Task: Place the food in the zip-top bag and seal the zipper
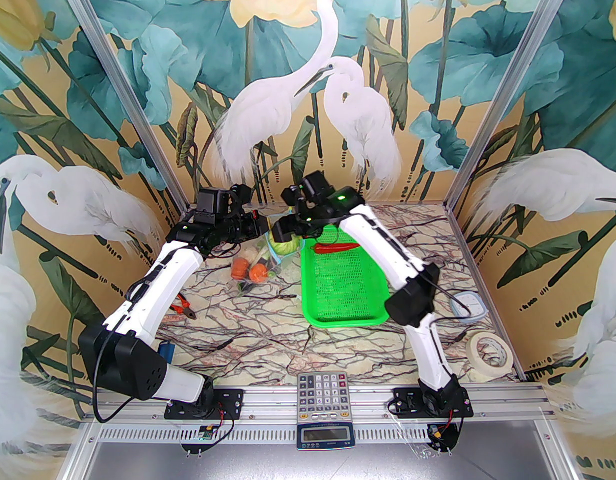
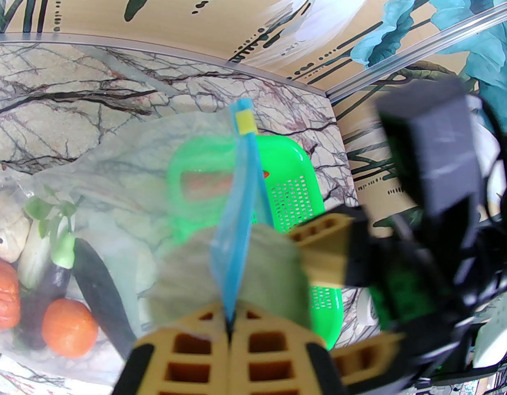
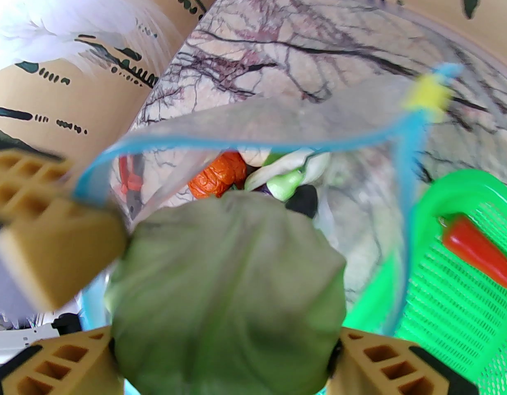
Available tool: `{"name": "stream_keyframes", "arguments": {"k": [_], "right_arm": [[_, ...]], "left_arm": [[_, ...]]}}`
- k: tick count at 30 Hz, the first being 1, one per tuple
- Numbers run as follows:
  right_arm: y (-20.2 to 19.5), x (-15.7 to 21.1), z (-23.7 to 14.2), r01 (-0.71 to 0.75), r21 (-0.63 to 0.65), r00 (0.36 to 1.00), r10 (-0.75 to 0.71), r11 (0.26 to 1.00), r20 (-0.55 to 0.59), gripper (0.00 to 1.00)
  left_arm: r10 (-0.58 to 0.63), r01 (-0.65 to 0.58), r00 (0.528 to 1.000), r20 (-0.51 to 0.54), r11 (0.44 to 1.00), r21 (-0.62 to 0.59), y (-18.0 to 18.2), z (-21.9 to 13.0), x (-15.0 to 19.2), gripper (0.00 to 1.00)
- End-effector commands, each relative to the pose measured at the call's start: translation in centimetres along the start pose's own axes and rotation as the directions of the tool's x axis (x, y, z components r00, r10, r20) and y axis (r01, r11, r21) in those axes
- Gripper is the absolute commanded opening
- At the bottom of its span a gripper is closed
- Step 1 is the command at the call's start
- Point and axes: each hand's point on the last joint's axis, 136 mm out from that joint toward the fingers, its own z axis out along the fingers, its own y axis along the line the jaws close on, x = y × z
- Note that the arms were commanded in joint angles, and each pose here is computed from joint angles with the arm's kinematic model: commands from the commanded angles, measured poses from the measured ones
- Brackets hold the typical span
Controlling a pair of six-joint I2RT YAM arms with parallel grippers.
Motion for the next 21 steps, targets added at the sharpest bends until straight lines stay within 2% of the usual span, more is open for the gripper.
{"name": "stream_keyframes", "arguments": {"k": [1, 4, 8, 14, 18, 21], "right_arm": [[1.4, -1.9, -4.9, 0.029, -0.036, 0.990, -0.024, 0.999, 0.136, 0.87], [0.2, -1.4, -5.1, -0.002, -0.049, 0.990, 0.008, 0.999, 0.139, 0.89], [0.6, -1.3, -4.3, -0.006, -0.090, 0.991, 0.018, 0.996, 0.131, 0.78], [1.8, -2.3, -3.1, -0.006, -0.132, 0.990, 0.025, 0.991, 0.142, 0.78], [2.2, -1.5, -0.9, -0.003, -0.139, 0.996, 0.015, 0.990, 0.087, 0.78], [1.0, -0.2, 1.0, -0.013, -0.081, 1.000, 0.015, 0.997, 0.024, 0.78]], "left_arm": [[0.015, -0.016, 1.000, 0.028, 0.999, 0.037, -1.2, -0.9, -0.8, 0.00], [0.016, -0.017, 0.999, 0.031, 0.999, 0.037, -1.2, -1.0, -0.8, 0.00], [0.013, -0.015, 0.999, 0.030, 0.999, 0.045, -1.4, -0.8, -0.9, 0.00], [0.007, -0.009, 0.999, 0.034, 0.999, 0.044, -1.3, -0.8, -0.9, 0.00], [0.007, -0.009, 0.999, 0.045, 0.999, 0.049, -1.5, -1.0, -1.1, 0.00], [0.012, -0.014, 0.998, 0.055, 0.999, 0.051, -1.7, -1.3, -1.3, 0.00]]}}
